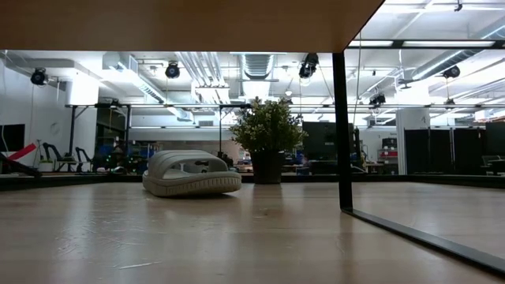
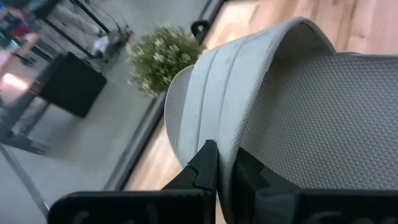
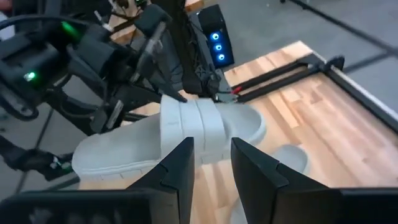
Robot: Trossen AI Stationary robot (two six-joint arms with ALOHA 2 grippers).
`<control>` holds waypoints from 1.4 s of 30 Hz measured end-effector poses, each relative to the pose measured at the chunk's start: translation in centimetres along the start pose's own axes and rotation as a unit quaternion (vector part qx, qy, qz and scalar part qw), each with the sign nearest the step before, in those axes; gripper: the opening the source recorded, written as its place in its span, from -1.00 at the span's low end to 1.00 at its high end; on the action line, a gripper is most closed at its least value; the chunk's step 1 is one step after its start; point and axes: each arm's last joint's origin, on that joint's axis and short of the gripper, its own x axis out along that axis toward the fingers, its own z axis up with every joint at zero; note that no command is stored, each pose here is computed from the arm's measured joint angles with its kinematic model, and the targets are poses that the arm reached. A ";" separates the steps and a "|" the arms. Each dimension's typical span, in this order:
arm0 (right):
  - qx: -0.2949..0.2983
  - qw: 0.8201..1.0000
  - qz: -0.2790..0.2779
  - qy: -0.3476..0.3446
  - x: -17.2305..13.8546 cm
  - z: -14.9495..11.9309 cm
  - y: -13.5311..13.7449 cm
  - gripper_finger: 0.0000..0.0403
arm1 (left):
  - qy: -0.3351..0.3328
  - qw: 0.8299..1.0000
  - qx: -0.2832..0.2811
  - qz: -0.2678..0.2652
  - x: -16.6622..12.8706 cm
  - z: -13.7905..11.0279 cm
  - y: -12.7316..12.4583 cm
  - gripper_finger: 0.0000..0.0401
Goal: Pick and place slides into the shelf
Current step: Put the top gray slipper on the shelf
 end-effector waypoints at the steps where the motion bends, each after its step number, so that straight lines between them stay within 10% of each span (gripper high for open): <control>1: 0.012 1.000 -0.001 0.003 0.2 -0.1 -0.1 -0.52 | -0.007 1.000 0.006 0.005 -0.1 0.0 0.2 -1.00; 16: 0.201 0.974 0.098 -0.043 4.2 -1.8 -0.1 -0.50 | -0.100 0.987 0.038 0.122 0.3 1.0 1.9 -1.00; 32: 0.232 0.972 0.045 -0.021 5.5 -4.2 -0.1 0.21 | -0.099 0.977 0.049 0.184 1.5 1.8 3.3 -1.00; 42: 0.237 0.968 0.042 -0.064 6.5 -4.1 -0.1 0.32 | -0.116 0.973 0.030 0.196 1.5 2.1 3.2 -1.00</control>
